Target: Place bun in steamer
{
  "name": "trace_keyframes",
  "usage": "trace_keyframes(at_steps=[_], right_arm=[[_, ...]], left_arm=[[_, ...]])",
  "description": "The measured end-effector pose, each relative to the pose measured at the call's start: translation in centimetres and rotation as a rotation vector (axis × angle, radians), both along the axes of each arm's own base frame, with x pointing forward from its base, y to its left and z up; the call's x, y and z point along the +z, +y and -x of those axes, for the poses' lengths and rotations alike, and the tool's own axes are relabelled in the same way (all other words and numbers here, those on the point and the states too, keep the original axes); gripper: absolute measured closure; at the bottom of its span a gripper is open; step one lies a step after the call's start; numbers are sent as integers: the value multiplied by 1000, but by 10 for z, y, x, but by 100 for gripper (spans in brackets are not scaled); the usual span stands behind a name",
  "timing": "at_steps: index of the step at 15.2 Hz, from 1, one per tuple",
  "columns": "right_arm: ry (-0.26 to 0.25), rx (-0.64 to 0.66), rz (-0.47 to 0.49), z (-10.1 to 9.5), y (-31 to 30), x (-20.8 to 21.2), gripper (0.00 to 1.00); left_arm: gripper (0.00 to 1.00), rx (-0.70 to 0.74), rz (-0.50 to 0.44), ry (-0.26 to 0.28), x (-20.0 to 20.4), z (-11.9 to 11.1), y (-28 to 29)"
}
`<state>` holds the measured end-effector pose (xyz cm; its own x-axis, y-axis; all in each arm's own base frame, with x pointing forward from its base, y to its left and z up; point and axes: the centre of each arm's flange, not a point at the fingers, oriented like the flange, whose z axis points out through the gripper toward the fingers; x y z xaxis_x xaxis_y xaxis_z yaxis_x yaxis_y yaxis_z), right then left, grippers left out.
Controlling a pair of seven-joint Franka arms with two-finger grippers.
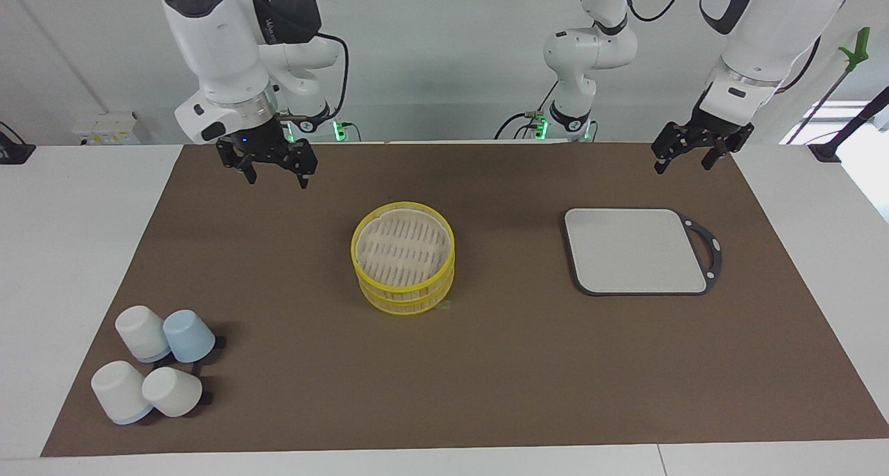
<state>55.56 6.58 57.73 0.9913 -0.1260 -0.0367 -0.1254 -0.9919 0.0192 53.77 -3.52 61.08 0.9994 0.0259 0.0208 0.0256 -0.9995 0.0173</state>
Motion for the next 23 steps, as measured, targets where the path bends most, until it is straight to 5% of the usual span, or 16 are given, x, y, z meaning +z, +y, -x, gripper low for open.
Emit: trace_keyframes(at_steps=[23], right_arm=[[-27,-142,-54,8,-105,21,0]], left_arm=[[0,0,-1,12,-1,2,0]])
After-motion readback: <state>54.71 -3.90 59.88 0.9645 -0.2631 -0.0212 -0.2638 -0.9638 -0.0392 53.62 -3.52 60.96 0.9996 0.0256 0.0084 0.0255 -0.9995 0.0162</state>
